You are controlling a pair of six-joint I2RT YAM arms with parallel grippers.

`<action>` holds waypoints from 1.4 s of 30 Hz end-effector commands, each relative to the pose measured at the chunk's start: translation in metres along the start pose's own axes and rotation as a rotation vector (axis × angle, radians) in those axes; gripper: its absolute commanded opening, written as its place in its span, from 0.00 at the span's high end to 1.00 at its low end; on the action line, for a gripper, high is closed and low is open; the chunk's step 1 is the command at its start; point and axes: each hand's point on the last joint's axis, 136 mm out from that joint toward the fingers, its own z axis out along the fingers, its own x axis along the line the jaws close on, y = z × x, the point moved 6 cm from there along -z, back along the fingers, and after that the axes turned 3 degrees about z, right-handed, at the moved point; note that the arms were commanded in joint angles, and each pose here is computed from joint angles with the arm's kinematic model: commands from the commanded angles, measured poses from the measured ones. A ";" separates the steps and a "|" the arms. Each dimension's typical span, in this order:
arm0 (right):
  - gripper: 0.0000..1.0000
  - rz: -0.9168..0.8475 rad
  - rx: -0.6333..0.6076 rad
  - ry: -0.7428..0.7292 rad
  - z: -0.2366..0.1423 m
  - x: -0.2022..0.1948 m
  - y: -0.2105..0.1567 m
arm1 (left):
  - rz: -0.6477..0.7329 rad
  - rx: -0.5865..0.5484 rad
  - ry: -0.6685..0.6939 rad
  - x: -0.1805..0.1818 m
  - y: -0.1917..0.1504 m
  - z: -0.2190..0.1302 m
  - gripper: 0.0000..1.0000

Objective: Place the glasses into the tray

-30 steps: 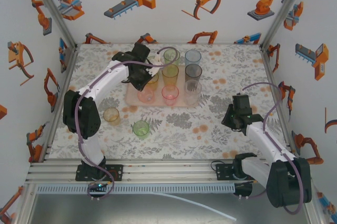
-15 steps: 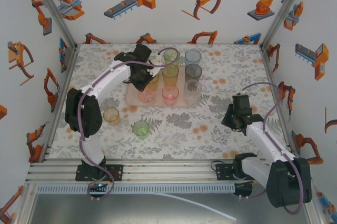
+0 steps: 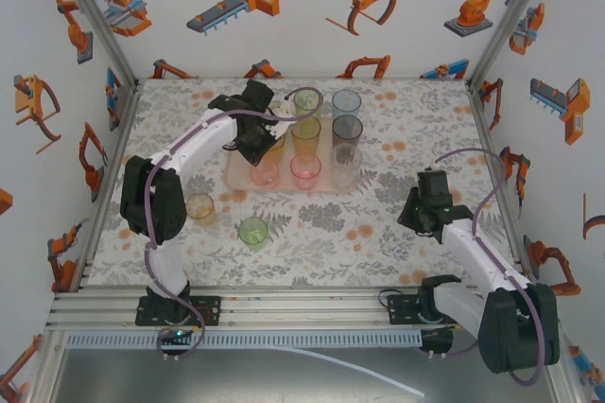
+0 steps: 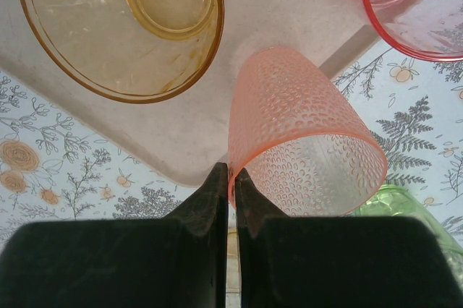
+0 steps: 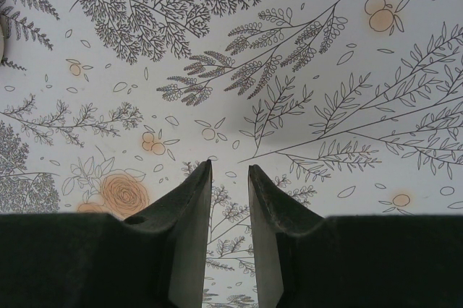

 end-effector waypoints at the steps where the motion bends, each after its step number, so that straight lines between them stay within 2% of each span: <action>1: 0.70 0.018 -0.037 -0.007 -0.001 -0.001 0.007 | -0.007 -0.004 0.006 0.002 0.004 -0.001 0.99; 35: 0.70 0.018 -0.040 -0.005 -0.002 -0.001 0.007 | -0.008 0.002 0.009 0.005 0.006 0.004 0.85; 42: 0.70 0.017 -0.039 -0.005 -0.001 -0.001 0.007 | -0.008 -0.001 0.016 0.006 0.006 0.003 0.75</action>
